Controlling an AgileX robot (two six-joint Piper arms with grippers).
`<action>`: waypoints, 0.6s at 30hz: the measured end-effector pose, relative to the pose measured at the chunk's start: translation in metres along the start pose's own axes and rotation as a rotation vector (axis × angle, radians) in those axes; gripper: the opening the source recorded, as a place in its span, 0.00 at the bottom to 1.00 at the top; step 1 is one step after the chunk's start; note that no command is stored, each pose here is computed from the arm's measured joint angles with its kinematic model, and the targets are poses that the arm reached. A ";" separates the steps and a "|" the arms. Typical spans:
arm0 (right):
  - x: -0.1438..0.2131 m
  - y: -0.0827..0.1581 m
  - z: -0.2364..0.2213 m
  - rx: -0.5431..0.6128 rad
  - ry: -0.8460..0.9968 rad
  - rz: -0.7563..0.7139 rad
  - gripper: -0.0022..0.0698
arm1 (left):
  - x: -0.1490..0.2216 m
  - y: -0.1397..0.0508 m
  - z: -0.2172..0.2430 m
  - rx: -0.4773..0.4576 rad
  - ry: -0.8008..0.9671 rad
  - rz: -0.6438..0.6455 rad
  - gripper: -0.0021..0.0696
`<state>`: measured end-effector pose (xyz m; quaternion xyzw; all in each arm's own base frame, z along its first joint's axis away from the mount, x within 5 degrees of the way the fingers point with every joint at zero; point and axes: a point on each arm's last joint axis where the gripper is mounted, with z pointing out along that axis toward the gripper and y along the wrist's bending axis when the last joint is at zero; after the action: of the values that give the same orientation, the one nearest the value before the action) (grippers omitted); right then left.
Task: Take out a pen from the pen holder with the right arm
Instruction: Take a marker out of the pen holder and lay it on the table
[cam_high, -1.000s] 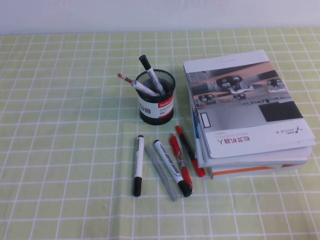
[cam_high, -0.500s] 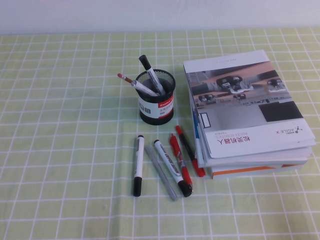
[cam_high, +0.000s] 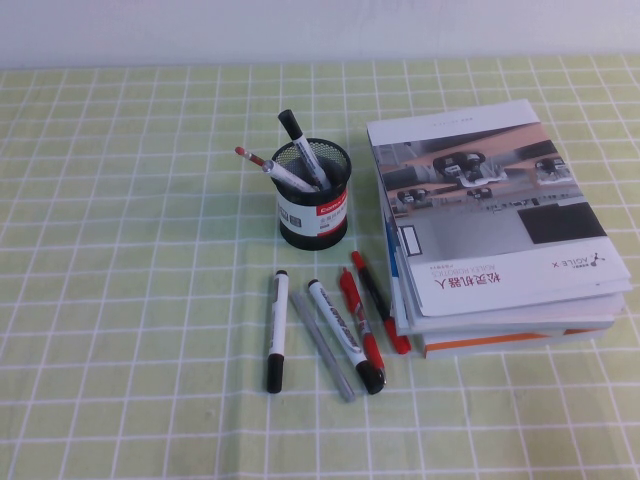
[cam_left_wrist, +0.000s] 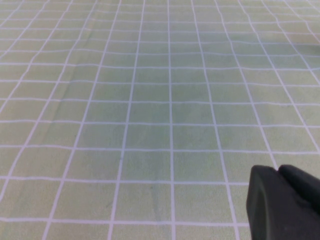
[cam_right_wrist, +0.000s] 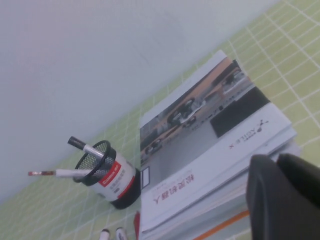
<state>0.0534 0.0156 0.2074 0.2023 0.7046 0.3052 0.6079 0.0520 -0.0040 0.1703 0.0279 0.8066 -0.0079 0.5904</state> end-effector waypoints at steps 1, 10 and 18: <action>-0.004 0.005 0.000 0.000 0.016 -0.008 0.01 | 0.000 0.000 0.000 0.000 0.000 0.000 0.02; -0.047 0.050 0.021 0.077 0.297 -0.227 0.01 | 0.000 0.000 0.000 0.000 0.000 0.000 0.02; -0.071 0.065 0.074 0.111 0.480 -0.360 0.01 | 0.000 0.000 0.000 0.000 0.000 0.000 0.02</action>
<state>0.1331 0.0302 0.2980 0.0293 0.8681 0.1928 0.4564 0.0520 -0.0040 0.1703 0.0279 0.8066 -0.0079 0.5904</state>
